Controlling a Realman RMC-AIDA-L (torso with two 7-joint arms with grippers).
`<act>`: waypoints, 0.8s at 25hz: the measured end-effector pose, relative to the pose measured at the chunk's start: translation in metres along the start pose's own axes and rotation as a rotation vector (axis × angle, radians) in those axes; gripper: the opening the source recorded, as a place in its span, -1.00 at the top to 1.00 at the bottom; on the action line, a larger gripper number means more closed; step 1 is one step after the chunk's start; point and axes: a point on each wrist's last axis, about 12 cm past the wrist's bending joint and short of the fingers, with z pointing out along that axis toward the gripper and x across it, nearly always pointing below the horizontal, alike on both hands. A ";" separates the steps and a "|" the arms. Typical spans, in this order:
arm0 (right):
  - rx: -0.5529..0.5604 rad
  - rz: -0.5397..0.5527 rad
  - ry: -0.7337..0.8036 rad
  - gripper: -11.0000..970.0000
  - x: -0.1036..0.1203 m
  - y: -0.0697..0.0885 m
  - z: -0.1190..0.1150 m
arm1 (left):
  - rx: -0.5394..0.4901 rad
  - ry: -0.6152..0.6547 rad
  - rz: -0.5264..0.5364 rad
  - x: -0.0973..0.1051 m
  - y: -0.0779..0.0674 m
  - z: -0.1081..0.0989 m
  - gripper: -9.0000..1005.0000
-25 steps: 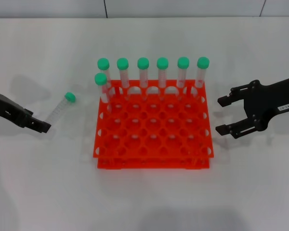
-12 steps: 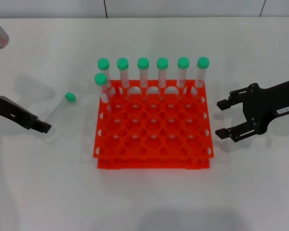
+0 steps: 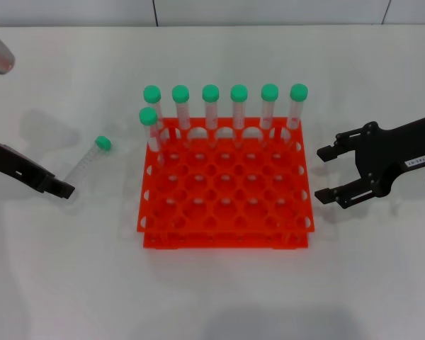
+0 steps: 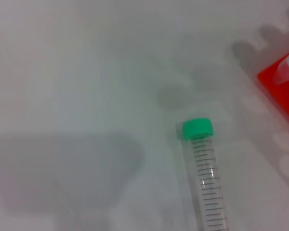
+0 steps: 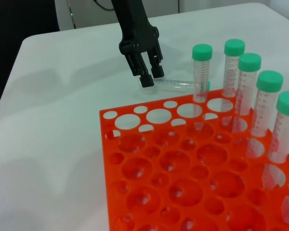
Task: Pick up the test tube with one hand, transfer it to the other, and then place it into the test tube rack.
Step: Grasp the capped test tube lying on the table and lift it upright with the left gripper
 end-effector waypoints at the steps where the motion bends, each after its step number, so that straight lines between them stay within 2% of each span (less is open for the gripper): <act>1: 0.000 0.000 0.000 -0.49 0.000 0.000 0.000 | 0.000 0.000 0.000 0.000 0.000 0.000 0.03; 8: 0.000 -0.002 0.000 -0.49 -0.001 0.000 0.000 | -0.009 0.004 0.003 -0.002 0.000 0.003 0.03; 20: 0.000 0.000 0.000 -0.47 -0.002 -0.001 0.000 | -0.016 0.016 -0.013 -0.003 0.001 0.006 0.38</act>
